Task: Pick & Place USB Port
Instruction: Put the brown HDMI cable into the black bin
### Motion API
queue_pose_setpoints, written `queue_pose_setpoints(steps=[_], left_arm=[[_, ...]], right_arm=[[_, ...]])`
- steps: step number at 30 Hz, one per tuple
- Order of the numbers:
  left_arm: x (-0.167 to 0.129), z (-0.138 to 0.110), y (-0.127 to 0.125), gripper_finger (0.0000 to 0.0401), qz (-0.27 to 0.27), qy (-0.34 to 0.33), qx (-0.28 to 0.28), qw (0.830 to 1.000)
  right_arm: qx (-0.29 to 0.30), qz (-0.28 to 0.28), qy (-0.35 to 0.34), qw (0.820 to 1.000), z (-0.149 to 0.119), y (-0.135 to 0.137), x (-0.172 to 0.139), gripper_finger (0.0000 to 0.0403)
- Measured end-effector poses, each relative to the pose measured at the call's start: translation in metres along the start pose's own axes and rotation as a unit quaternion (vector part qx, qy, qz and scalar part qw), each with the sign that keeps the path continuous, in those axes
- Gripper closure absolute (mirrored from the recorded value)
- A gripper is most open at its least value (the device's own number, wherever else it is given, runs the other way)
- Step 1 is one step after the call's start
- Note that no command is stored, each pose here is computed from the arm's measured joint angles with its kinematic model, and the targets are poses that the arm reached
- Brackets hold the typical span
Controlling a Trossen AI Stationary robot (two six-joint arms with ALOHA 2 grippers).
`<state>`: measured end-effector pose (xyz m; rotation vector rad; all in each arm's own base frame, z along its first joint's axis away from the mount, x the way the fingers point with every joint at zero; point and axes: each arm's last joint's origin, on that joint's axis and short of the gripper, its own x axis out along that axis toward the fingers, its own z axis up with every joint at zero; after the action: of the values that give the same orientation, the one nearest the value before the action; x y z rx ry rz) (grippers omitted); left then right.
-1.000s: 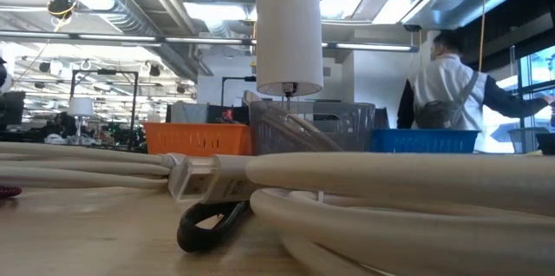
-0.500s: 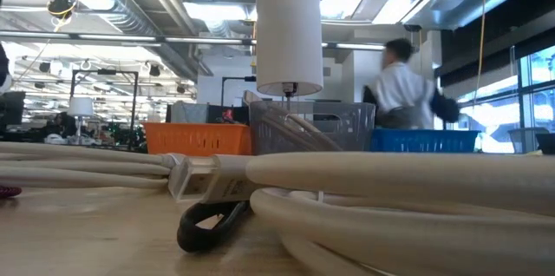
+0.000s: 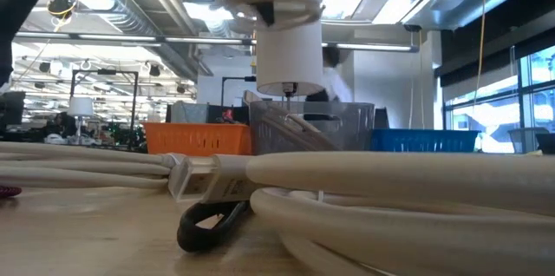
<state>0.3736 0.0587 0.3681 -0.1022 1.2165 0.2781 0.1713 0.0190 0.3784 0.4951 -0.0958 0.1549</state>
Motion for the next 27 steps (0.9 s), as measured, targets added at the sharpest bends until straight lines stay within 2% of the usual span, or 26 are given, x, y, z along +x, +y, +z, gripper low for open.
queue_pose_setpoints(steps=[5, 27], left_arm=[[0.021, 0.002, -0.003, 0.0389, 0.027, 0.041, 0.016, 0.999], [0.109, 0.018, -0.019, 0.0389, 0.009, 0.114, 0.017, 0.993]], right_arm=[[-0.001, -0.001, 0.002, 1.0, 0.0, 0.0, 0.0, 0.0222], [0.0, -0.01, 0.019, 1.0, -0.004, -0.002, 0.0, 0.0222]])
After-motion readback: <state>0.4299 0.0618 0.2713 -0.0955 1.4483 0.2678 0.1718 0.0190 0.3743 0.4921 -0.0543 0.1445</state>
